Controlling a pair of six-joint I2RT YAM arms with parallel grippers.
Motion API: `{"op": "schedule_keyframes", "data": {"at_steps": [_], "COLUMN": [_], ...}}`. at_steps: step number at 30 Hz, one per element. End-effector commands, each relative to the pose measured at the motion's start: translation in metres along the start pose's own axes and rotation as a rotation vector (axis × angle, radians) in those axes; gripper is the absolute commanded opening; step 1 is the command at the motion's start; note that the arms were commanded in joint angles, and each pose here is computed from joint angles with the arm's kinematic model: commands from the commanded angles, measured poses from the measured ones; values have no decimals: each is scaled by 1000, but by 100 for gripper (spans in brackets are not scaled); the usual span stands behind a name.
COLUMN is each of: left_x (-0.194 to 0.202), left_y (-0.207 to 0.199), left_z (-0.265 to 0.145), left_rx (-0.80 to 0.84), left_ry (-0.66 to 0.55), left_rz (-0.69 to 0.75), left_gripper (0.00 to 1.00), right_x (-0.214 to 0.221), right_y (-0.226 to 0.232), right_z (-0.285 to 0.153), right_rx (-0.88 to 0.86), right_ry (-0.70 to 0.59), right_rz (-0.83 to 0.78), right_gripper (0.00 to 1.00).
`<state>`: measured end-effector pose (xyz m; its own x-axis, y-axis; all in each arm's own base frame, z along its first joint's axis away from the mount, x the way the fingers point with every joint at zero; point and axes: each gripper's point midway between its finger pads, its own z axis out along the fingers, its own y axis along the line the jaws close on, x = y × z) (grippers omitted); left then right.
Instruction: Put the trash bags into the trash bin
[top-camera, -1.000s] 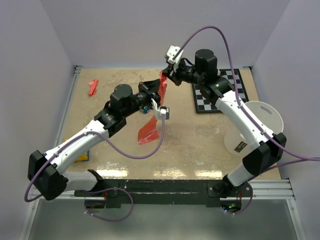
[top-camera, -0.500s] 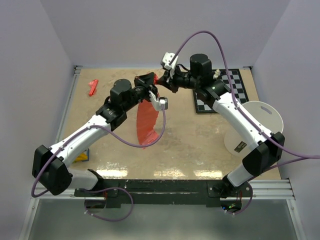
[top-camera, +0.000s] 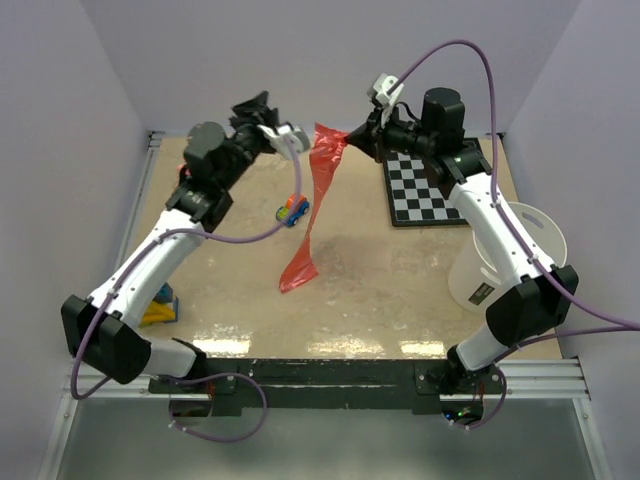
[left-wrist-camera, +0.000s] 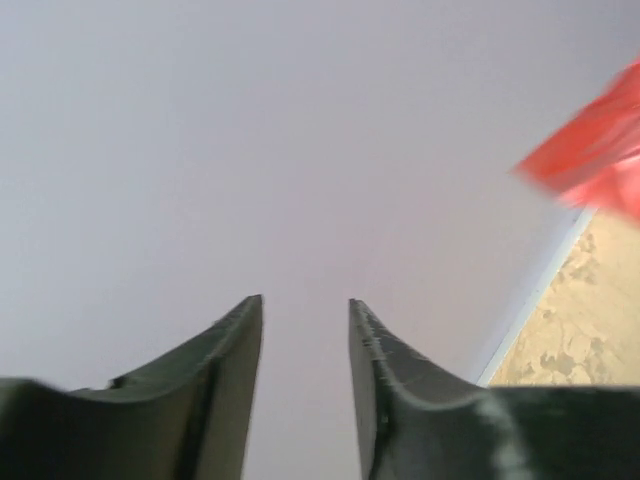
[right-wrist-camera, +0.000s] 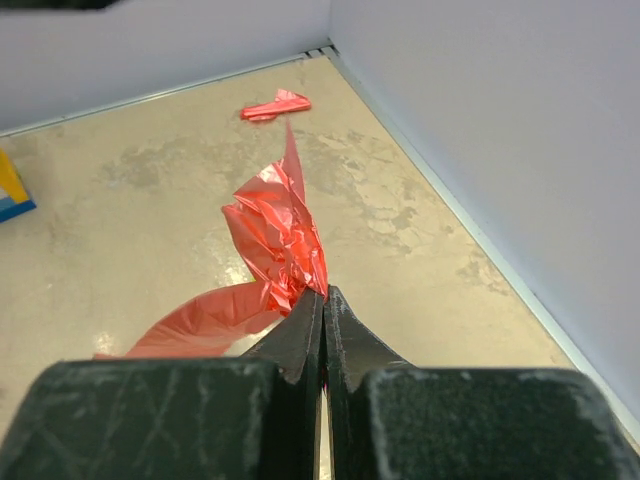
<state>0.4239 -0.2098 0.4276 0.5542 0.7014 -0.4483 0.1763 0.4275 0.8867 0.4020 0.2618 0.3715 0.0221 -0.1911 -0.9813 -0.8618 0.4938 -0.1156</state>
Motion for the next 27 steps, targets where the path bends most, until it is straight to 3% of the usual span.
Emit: {"op": "schedule_keyframes", "data": {"at_steps": [1,2,4,7,12,17,27], "left_x": [-5,-8,-27,-58,-92,-103,-107], "left_y": [53,47,29,-16,-55,-47,-45], "left_z": [-43,-52,-70,-88,-86,-62,-28], "left_rx": [-117,-98,7,250,511,442,389], "left_ry": [-52,-64,-122,-212,-308,-356,-355], "left_rz": [-266,-295,-377,-567,-882,-855,-746], "left_gripper": [50,51,39,36,25,31,32], "right_x": [-21,-20,-22,-27,-32,-34,-41], "right_y": [25,29,35,41,45,43,50], "right_z": [-11,-13,-14,-16,-21,-21,-27], "right_rx": [-138,-158,-186,-211,-210,-187,-171], "right_ry": [-53,-49,-61,-78,-109,-104,-122], "right_rz": [68,82,107,154,153,156,176], "right_gripper": [0,0,0,0,0,0,0]}}
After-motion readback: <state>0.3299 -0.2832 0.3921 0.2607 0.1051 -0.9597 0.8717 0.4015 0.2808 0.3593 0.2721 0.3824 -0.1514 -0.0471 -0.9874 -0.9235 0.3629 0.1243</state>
